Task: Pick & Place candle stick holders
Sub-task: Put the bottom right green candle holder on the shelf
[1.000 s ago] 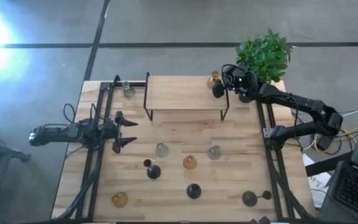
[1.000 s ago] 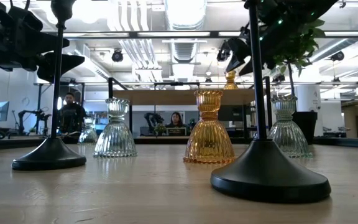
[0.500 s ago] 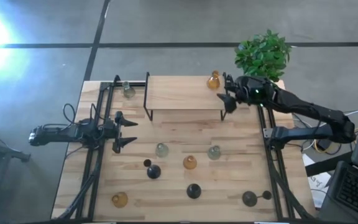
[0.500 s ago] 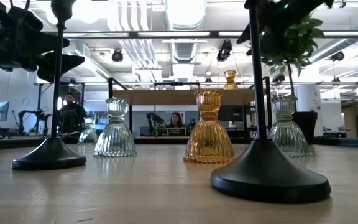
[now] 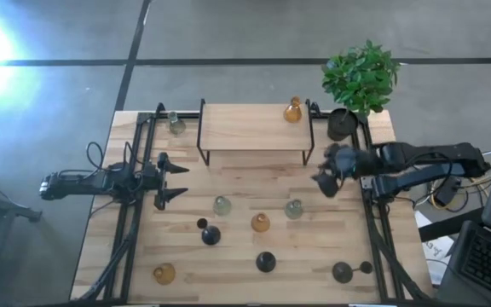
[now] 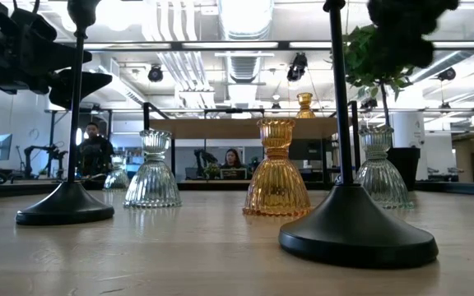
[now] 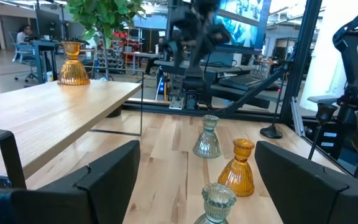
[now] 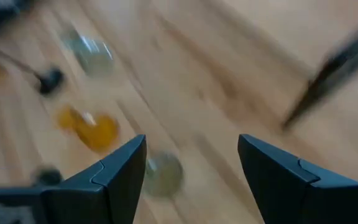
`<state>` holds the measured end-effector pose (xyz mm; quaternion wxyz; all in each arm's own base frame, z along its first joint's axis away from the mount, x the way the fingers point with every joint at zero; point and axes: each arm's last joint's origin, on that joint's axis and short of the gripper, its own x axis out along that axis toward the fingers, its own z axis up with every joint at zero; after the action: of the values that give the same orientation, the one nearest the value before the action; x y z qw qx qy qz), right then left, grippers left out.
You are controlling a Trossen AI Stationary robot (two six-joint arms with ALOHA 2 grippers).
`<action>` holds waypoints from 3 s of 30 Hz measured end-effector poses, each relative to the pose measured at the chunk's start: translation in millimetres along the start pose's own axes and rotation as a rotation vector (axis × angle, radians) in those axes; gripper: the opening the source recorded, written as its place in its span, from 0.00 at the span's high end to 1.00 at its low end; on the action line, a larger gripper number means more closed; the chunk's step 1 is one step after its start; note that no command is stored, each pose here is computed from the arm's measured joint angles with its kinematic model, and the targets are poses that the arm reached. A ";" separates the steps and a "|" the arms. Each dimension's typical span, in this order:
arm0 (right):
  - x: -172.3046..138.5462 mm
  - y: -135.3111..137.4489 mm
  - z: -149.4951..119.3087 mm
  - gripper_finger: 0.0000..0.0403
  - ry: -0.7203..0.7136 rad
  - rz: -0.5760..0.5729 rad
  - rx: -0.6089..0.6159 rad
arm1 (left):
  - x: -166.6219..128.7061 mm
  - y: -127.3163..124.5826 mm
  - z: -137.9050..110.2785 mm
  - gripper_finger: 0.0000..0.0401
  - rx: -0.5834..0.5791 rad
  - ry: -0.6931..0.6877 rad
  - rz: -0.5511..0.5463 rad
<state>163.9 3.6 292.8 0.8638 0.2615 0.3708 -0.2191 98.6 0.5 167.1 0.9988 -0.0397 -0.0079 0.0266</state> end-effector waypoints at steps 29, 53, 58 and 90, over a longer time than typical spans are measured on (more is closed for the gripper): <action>98.3 19.6 -122.3 0.42 -0.008 0.059 -0.036 | 0.0 0.0 -0.1 0.19 0.000 0.000 0.000; 127.7 45.0 -119.7 0.43 -0.141 0.006 -0.191 | 0.0 0.0 0.0 0.19 0.000 0.000 0.000; 135.0 46.3 -119.8 0.46 -0.149 0.006 -0.180 | 0.0 0.0 0.0 0.19 0.000 0.000 0.000; 138.4 40.1 -102.2 0.70 -0.192 -0.003 -0.102 | 0.0 0.0 -0.1 0.19 0.000 0.000 0.000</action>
<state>220.1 71.6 139.8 0.9072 0.1944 0.2973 -0.2255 98.6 0.5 167.0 0.9988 -0.0398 -0.0077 0.0266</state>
